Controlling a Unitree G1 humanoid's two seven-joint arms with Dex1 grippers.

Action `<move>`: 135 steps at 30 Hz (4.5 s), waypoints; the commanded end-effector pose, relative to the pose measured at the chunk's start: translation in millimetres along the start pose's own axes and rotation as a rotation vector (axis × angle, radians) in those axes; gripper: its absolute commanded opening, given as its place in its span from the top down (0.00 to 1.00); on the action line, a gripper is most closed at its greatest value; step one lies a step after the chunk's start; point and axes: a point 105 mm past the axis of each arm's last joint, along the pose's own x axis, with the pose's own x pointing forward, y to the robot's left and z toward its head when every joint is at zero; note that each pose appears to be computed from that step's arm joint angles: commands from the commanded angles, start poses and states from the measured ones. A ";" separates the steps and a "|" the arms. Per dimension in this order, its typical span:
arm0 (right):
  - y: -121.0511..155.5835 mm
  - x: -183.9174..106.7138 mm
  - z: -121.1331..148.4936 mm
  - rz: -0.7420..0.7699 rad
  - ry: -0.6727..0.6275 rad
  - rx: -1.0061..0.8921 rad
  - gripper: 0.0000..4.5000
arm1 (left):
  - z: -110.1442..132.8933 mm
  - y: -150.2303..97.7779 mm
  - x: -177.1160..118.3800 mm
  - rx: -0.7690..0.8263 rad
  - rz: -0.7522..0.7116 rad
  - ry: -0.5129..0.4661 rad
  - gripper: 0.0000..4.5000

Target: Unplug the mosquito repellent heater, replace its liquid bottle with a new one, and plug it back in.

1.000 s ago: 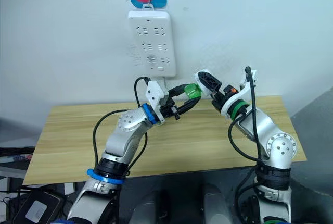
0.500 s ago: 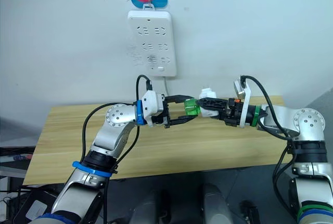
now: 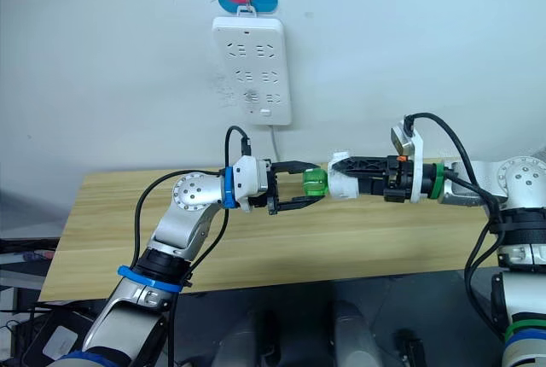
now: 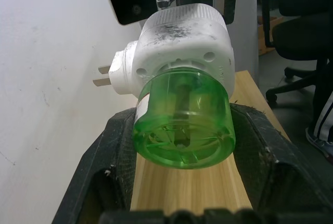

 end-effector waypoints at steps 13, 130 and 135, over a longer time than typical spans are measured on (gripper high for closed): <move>13.2 -7.4 1.7 0.034 0.037 -0.093 0.34 | 13.5 5.6 5.6 -0.057 0.027 -0.070 0.48; 1.3 -8.4 15.8 0.081 -0.113 -0.083 0.34 | 12.8 -10.3 -44.4 0.689 0.080 0.083 0.00; 7.5 -4.9 12.8 0.106 -0.094 -0.102 0.34 | 16.3 -11.3 -33.2 0.861 0.095 0.003 0.00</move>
